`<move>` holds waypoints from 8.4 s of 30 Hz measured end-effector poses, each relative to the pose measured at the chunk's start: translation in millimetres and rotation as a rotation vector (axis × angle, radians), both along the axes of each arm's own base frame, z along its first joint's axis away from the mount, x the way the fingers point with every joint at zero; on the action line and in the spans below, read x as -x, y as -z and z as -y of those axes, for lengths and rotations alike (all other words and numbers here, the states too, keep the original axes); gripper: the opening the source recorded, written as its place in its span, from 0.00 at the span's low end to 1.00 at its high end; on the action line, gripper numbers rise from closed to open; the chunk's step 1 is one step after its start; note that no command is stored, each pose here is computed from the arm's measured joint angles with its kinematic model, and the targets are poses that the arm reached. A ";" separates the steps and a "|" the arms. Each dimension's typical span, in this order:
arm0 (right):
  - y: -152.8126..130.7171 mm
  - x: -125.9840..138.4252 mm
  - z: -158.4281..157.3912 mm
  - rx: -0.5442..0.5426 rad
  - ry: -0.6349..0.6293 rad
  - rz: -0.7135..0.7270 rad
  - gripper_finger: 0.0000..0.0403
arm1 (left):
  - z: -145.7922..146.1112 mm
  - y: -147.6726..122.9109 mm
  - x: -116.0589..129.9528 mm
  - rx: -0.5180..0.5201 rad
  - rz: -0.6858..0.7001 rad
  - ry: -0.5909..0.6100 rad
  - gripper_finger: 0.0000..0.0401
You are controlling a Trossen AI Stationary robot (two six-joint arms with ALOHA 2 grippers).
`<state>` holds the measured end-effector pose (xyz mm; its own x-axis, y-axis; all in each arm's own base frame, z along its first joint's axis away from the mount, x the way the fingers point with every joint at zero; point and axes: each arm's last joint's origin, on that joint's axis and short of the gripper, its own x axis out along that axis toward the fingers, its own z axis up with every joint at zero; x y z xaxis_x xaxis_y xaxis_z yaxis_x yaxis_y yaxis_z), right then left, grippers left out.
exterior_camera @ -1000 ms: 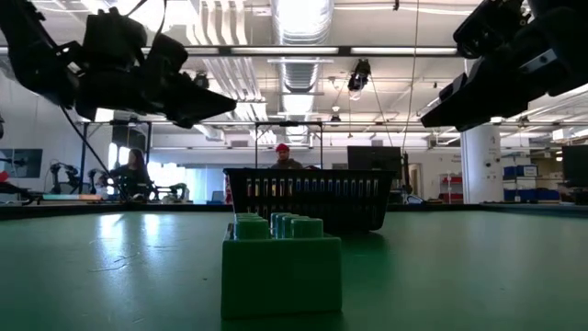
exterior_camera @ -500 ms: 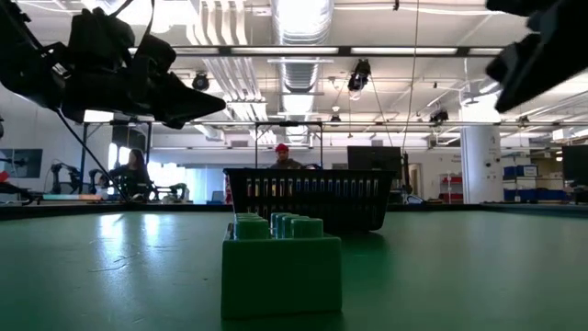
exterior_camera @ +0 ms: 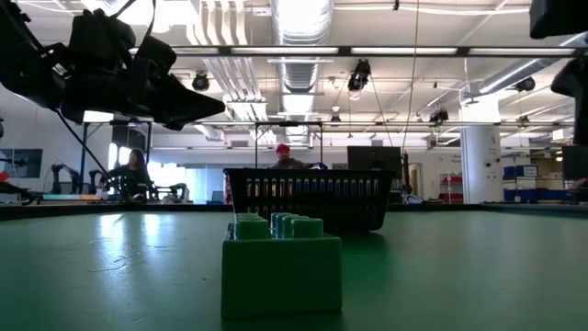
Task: Sort & place blocks by color
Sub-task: Put the blue game piece into the black bin, then put the green game piece into the blue bin
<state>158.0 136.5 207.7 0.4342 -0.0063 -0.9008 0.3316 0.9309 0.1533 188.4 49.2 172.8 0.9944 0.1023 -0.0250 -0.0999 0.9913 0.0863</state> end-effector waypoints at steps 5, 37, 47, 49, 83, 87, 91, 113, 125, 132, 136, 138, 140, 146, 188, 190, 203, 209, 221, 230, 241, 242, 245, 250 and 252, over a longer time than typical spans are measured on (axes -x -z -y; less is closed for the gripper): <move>25.5 -6.6 -9.9 0.015 -0.002 -0.152 0.74 | 0.0 1.5 0.0 0.005 -0.015 0.000 0.09; 39.6 -51.3 -41.5 -0.049 -0.289 -0.075 0.32 | -0.9 1.9 0.4 -0.019 -0.022 -0.005 0.09; -31.0 -135.9 -30.5 0.120 -0.481 0.208 0.32 | -0.9 1.8 0.4 -0.021 -0.022 -0.005 0.09; -37.2 -157.5 -20.4 0.160 -0.505 0.205 0.32 | -0.9 1.8 0.4 -0.021 -0.022 -0.005 0.09; -25.5 -274.2 75.5 0.199 -0.599 0.030 0.41 | -1.6 8.7 -1.0 -0.010 -0.071 -0.005 0.09; -36.4 -246.5 64.8 0.196 -0.632 0.030 0.24 | -1.6 10.7 -0.8 -0.006 -0.090 -0.005 0.09; -27.8 -215.7 54.0 0.153 -0.642 0.087 0.05 | -1.5 11.6 -0.7 -0.018 -0.101 -0.004 0.09; 35.0 -148.2 1.5 0.005 -0.740 0.375 0.03 | 42.5 4.7 -10.3 -0.033 -0.073 0.360 0.09; 44.0 -101.8 11.1 -0.029 -0.737 0.605 0.02 | 146.7 -18.1 -43.6 -0.105 -0.198 0.509 0.04; 32.6 -82.1 21.1 -0.013 -0.717 0.664 0.02 | 198.4 -9.0 -86.8 -0.073 -0.395 0.524 0.01; 30.7 -73.2 25.3 -0.010 -0.717 0.681 0.02 | 219.6 -2.1 -114.2 -0.107 -0.531 0.526 0.07; 32.4 -68.8 27.3 -0.012 -0.715 0.678 0.02 | 227.4 -1.8 -126.1 -0.121 -0.593 0.531 0.12; 34.9 -66.7 28.3 -0.014 -0.714 0.669 0.02 | 233.0 -4.4 -135.5 -0.136 -0.640 0.537 0.19; 40.8 -66.4 28.5 -0.012 -0.716 0.644 0.02 | 244.3 -13.2 -154.5 -0.214 -0.728 0.619 0.41; 45.6 -66.9 28.2 0.007 -0.737 0.634 0.02 | 215.8 -7.1 -172.3 -0.198 -0.737 0.775 0.30; 45.8 -66.8 28.3 0.011 -0.741 0.633 0.02 | 209.9 -22.9 -163.5 -0.212 -0.697 0.729 0.30; 44.3 -68.4 29.4 0.090 -0.743 0.661 0.02 | 85.4 -78.4 -101.6 0.034 -0.292 0.331 0.30; 42.8 -69.8 28.8 0.083 -0.731 0.684 0.02 | 17.9 -81.9 -96.2 0.109 -0.262 0.085 0.30; 51.4 -73.8 27.0 0.083 -0.733 0.669 0.02 | -87.7 -70.0 -108.2 0.193 -0.312 -0.240 0.30; 54.8 -75.7 26.1 0.083 -0.734 0.669 0.02 | -161.8 -52.5 -144.7 0.250 -0.403 -0.366 0.30; 54.7 -75.6 26.1 0.082 -0.734 0.669 0.02 | -218.2 -24.5 -169.6 0.328 -0.575 -0.430 0.30; 54.7 -75.6 26.0 0.082 -0.735 0.669 0.02 | -221.5 -22.9 -170.4 0.329 -0.573 -0.435 0.30; 54.7 -75.5 26.0 0.082 -0.735 0.669 0.02 | -228.1 -19.8 -170.0 0.335 -0.577 -0.447 0.30; 54.7 -75.6 26.1 0.082 -0.735 0.669 0.02 | -230.6 -19.1 -168.2 0.337 -0.577 -0.454 0.30; 54.7 -75.6 26.1 0.082 -0.735 0.670 0.02 | -230.4 -18.7 -168.1 0.339 -0.579 -0.454 0.35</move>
